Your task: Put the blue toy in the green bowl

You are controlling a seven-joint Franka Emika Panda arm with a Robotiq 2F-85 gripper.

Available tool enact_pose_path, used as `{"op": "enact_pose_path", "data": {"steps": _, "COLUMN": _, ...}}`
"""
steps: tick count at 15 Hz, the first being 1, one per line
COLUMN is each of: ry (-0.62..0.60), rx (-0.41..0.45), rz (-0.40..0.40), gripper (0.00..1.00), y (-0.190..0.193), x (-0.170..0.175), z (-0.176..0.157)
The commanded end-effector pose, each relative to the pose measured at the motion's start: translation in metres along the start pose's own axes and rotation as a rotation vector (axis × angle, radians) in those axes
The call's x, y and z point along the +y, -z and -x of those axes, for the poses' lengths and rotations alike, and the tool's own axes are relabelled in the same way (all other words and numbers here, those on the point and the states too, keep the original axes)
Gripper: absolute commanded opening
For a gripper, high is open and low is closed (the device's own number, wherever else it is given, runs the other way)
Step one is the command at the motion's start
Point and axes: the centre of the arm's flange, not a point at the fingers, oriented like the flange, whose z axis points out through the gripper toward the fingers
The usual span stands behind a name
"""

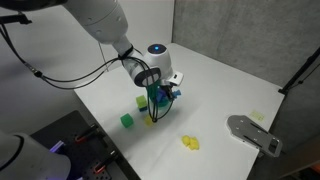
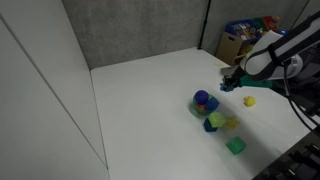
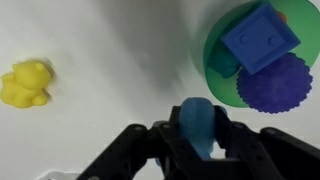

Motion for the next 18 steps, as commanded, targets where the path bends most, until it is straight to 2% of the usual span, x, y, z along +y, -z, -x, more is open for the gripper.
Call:
{"op": "enact_pose_path", "data": {"steps": 1, "ry": 0.073, "rx": 0.030, "rz": -0.012, "gripper": 0.10, "y": -0.020, "x": -0.018, "z": -0.002}}
{"op": "enact_pose_path", "data": {"steps": 7, "ry": 0.132, "rx": 0.033, "rz": -0.022, "gripper": 0.10, "y": -0.055, "x": -0.035, "z": 0.012}}
{"op": "enact_pose_path", "data": {"steps": 11, "ry": 0.171, "rx": 0.049, "rz": -0.047, "gripper": 0.12, "y": -0.060, "x": -0.047, "z": 0.020}}
{"op": "enact_pose_path", "data": {"steps": 12, "ry": 0.180, "rx": 0.053, "rz": -0.052, "gripper": 0.58, "y": -0.059, "x": -0.050, "z": 0.022}}
{"op": "enact_pose_path", "data": {"steps": 14, "ry": 0.196, "rx": 0.064, "rz": -0.060, "gripper": 0.60, "y": -0.056, "x": -0.053, "z": 0.024}}
{"op": "enact_pose_path", "data": {"steps": 18, "ry": 0.216, "rx": 0.082, "rz": -0.078, "gripper": 0.93, "y": -0.049, "x": -0.057, "z": 0.025}}
